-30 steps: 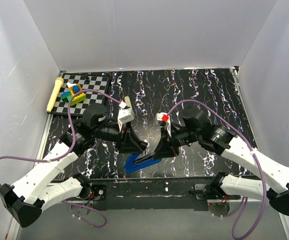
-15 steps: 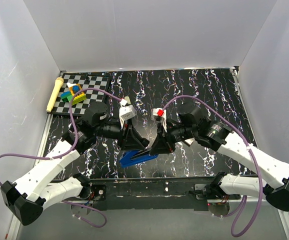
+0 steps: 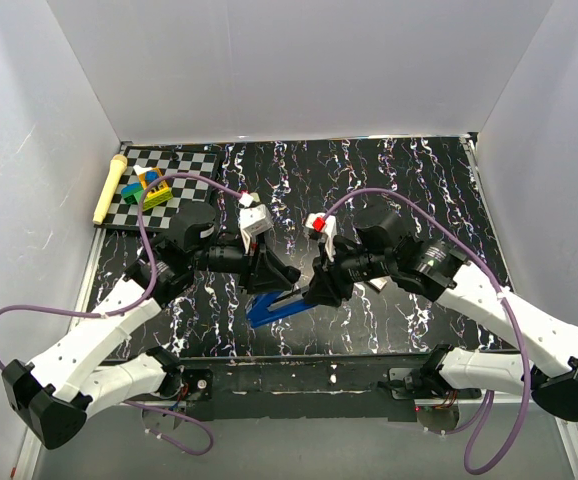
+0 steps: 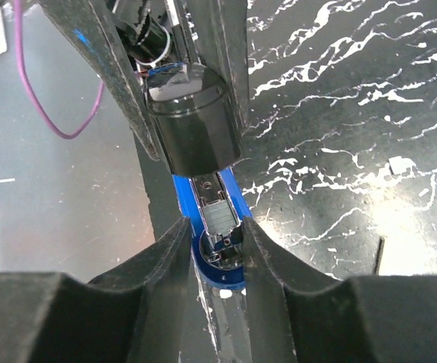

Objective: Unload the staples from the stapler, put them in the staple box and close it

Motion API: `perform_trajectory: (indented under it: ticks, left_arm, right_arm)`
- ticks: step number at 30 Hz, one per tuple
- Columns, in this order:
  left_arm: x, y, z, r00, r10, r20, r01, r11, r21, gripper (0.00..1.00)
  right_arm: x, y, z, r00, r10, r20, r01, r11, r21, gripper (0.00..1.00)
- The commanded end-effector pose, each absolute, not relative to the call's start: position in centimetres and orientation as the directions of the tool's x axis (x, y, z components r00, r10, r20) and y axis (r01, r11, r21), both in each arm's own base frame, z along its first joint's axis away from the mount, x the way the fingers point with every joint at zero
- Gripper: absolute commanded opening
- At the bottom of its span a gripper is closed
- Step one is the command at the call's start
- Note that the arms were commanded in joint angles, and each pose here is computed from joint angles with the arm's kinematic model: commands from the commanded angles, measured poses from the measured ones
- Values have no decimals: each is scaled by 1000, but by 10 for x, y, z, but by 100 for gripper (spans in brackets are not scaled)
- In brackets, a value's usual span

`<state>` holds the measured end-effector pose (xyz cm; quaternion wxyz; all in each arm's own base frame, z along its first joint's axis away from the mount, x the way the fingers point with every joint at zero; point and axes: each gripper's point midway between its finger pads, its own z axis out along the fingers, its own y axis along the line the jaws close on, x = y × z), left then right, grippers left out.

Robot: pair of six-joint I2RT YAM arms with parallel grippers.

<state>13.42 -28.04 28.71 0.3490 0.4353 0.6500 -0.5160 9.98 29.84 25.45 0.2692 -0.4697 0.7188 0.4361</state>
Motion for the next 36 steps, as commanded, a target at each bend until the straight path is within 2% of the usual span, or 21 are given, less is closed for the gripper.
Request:
perform_trajectory:
  ticks: [1, 21, 22, 24, 27, 36]
  left_arm:
    - [149, -283, 327, -258, 116, -959, 963, 114, -246, 0]
    - [170, -283, 311, -291, 145, -946, 942, 217, -257, 0]
    - [171, -283, 311, -295, 144, -945, 939, 228, -259, 0]
    - [174, -282, 313, -299, 136, -944, 933, 247, -260, 0]
    - [179, -282, 315, -305, 124, -944, 925, 274, -263, 0]
    - [193, -283, 320, -330, 76, -941, 896, 340, -287, 0]
  right_arm:
    - [108, 292, 272, -375, -430, -821, -926, 222, 306, 41]
    - [142, 285, 316, -307, -354, -883, -914, 367, 171, 46]
    - [145, 286, 317, -308, -350, -885, -913, 371, 171, 45]
    - [154, 290, 320, -316, -328, -890, -898, 407, 169, 36]
    - [166, 295, 320, -340, -304, -890, -872, 455, 178, 2]
    - [184, 318, 315, -388, -257, -885, -841, 492, 226, 1]
